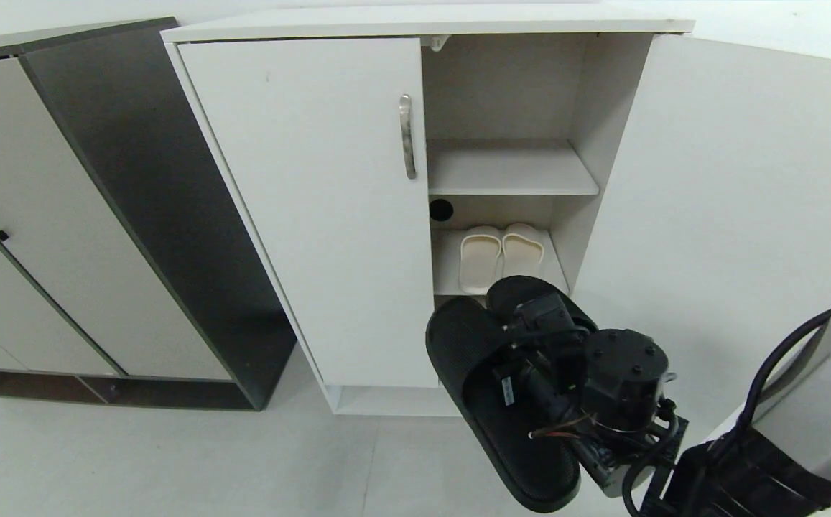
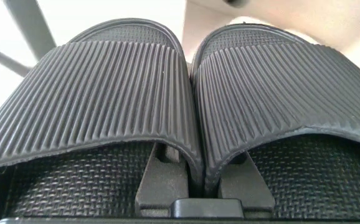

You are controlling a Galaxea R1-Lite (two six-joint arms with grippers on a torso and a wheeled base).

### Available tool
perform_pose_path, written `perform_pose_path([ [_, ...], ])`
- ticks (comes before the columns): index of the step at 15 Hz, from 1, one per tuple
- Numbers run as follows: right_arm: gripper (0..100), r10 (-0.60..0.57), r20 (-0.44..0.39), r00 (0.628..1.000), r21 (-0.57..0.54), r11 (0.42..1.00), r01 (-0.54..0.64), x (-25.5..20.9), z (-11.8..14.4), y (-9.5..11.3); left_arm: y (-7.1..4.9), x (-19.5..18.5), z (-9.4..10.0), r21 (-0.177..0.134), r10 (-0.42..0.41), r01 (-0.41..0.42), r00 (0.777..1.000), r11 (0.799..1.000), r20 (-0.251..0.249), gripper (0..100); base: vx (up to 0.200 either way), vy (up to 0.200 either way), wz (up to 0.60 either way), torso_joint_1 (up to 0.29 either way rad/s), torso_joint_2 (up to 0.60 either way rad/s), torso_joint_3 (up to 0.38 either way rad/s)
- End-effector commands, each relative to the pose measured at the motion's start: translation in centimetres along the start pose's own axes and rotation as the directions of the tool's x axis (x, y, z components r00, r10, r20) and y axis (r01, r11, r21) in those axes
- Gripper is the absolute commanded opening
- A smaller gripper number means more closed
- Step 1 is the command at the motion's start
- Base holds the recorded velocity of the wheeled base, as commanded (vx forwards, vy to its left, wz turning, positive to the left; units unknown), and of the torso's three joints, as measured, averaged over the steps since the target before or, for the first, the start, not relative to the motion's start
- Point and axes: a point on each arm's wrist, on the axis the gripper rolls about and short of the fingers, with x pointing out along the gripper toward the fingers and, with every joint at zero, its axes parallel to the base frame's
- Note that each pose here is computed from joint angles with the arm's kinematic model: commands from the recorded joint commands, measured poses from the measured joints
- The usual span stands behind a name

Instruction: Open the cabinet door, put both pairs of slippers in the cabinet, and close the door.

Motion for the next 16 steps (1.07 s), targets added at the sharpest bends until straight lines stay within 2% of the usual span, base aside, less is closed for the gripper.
perform_pose_path([
  [1,0,-0.085,-0.035,0.996,0.03,0.996,0.086,1.2,2.5,0.1,0.0,0.0,0.0,0.0,0.0,0.0,1.0,1.0,0.0,0,0.0,0.0,0.0,0.0,0.0,0.0],
  [3,0,-0.171,-0.126,0.977,0.084,0.98,0.182,1.2,5.2,0.1,0.0,0.0,0.0,0.0,0.0,0.0,1.0,1.0,0.0,0,0.0,0.0,0.0,0.0,0.0,0.0],
  [5,0,-0.252,-0.194,0.948,0.185,0.94,0.287,0.9,10.0,0.3,0.0,0.0,0.0,0.003,-0.006,0.006,1.0,1.0,0.0,0,0.0,0.0,0.0,0.0,0.0,0.0],
  [7,0,-0.289,-0.225,0.93,0.187,0.924,0.333,-0.4,11.9,-0.4,0.0,0.0,0.0,0.003,-0.006,0.006,1.0,1.0,0.0,0,0.0,0.0,0.0,0.0,0.0,0.0],
  [9,0,-0.281,-0.194,0.94,0.218,0.922,0.32,-2.0,14.0,-0.9,0.0,0.0,0.0,0.001,-0.006,0.006,1.0,1.0,0.0,0,0.0,0.0,0.0,0.0,0.0,0.0],
  [11,0,-0.312,-0.166,0.936,0.221,0.913,0.343,-2.9,15.2,-1.2,0.0,0.0,0.0,-0.002,-0.006,0.006,1.0,1.0,0.0,0,0.0,0.0,0.0,0.0,0.0,0.0],
  [16,0,-0.281,-0.171,0.945,0.23,0.921,0.315,-3.0,14.9,-1.2,0.0,0.0,0.0,0.0,-0.006,0.006,1.0,1.0,0.0,0,0.0,0.0,0.0,0.0,0.0,0.0],
])
